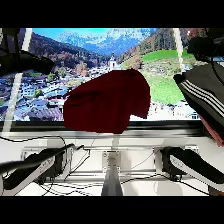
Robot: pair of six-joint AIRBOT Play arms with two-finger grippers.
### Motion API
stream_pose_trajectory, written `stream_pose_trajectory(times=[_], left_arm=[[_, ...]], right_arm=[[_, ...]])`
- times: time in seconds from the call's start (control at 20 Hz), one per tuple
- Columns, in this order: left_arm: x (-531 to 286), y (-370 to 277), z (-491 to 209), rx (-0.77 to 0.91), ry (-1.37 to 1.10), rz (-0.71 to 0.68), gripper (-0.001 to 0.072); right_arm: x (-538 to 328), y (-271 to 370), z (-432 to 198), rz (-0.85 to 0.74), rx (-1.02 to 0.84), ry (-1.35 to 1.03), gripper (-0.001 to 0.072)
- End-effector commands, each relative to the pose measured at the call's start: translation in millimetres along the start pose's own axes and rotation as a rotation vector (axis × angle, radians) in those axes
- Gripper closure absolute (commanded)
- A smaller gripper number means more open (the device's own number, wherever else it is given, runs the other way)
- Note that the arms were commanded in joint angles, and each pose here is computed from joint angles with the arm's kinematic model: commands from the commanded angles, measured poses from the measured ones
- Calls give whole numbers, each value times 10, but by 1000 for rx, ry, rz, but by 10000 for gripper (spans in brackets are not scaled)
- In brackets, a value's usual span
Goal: Fold the clothes and pants, and hang the long-sleeved shirts on hangers.
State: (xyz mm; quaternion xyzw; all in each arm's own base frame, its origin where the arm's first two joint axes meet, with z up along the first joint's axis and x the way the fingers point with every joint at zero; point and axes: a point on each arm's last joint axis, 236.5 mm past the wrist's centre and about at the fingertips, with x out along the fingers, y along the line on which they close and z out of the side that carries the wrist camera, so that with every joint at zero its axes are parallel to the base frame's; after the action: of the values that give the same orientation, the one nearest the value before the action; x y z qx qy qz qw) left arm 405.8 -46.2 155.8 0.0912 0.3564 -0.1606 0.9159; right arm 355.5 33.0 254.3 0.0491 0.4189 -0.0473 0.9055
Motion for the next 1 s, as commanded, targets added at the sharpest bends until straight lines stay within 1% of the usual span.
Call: stream_pose_trajectory(times=[0.0,0.65,0.7,0.85,0.95], left_arm=[[-3,-1,2,1,-1,0,64],[-3,-1,3,0,-1,0,65],[-3,-1,3,0,-1,0,64],[-3,-20,12,-8,-5,-8,65],[-9,-132,75,-75,-30,-56,64]], right_arm=[[1,3,-1,0,-1,0,690],[1,5,3,1,-1,-1,690],[1,22,57,9,-1,-24,690],[-71,54,577,13,-80,-247,690],[-71,-6,742,-19,-110,-310,690]])
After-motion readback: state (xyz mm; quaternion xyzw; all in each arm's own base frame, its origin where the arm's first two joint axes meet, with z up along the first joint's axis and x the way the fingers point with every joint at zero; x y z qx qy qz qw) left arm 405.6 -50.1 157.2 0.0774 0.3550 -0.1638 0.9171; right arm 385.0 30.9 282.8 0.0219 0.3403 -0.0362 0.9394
